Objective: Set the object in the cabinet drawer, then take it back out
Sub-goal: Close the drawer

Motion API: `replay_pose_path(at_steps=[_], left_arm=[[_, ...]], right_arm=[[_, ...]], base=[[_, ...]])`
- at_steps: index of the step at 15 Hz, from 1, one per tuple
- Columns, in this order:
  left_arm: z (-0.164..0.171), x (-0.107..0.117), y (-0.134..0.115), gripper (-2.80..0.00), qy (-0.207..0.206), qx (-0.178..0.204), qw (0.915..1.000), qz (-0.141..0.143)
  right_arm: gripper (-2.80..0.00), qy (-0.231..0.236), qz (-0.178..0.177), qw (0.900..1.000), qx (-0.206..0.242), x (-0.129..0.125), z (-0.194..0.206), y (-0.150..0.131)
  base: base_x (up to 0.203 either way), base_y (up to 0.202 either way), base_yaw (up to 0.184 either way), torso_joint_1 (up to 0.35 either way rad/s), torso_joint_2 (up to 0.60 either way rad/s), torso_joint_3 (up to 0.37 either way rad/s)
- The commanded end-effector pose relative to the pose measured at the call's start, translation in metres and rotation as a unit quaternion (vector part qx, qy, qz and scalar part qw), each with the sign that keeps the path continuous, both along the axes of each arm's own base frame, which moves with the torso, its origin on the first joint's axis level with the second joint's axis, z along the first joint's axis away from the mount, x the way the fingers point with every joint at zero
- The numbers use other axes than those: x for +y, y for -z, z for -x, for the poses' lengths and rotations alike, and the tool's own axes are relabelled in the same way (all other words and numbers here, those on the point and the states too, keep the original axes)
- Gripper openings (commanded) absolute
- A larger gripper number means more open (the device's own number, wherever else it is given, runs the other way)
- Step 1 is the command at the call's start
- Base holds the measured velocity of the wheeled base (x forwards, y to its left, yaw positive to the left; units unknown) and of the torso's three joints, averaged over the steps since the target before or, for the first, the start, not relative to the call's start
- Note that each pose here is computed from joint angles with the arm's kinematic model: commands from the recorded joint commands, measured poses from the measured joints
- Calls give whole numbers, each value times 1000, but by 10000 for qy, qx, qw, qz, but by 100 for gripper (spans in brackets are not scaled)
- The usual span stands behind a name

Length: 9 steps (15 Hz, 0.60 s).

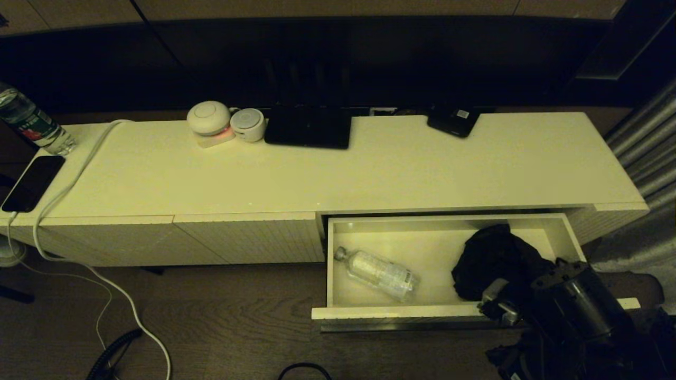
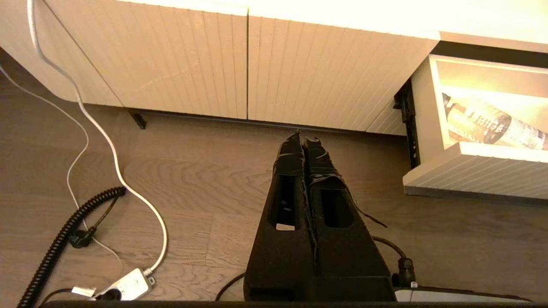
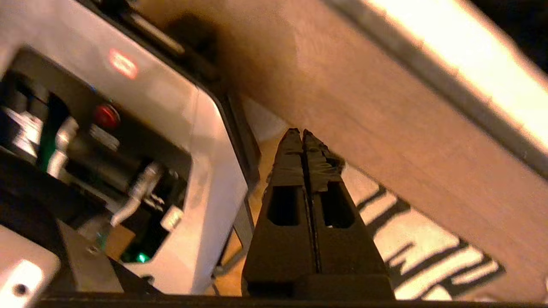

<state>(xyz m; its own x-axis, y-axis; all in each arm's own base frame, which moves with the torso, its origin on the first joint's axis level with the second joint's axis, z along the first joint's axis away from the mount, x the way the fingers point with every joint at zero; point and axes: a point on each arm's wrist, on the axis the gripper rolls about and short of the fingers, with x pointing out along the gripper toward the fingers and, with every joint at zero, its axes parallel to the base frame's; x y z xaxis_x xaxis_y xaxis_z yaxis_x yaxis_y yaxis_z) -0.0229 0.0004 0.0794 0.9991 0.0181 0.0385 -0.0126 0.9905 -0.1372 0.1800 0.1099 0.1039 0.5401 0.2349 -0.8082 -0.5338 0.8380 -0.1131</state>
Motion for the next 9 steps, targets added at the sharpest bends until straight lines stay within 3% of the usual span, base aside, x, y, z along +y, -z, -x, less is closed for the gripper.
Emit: replay_pose_path(at_steps=[1, 9], left_arm=[[0, 0, 0, -280, -1, -7, 10000, 5], [0, 0, 0, -280, -1, -15, 10000, 5]], right_arm=[[-280, 0, 107, 9999, 80, -4, 8, 6], [-280, 247, 338, 9970, -655, -4, 17, 34]], base=[[0, 0, 0, 0, 0, 0], [0, 0, 0, 0, 0, 0]])
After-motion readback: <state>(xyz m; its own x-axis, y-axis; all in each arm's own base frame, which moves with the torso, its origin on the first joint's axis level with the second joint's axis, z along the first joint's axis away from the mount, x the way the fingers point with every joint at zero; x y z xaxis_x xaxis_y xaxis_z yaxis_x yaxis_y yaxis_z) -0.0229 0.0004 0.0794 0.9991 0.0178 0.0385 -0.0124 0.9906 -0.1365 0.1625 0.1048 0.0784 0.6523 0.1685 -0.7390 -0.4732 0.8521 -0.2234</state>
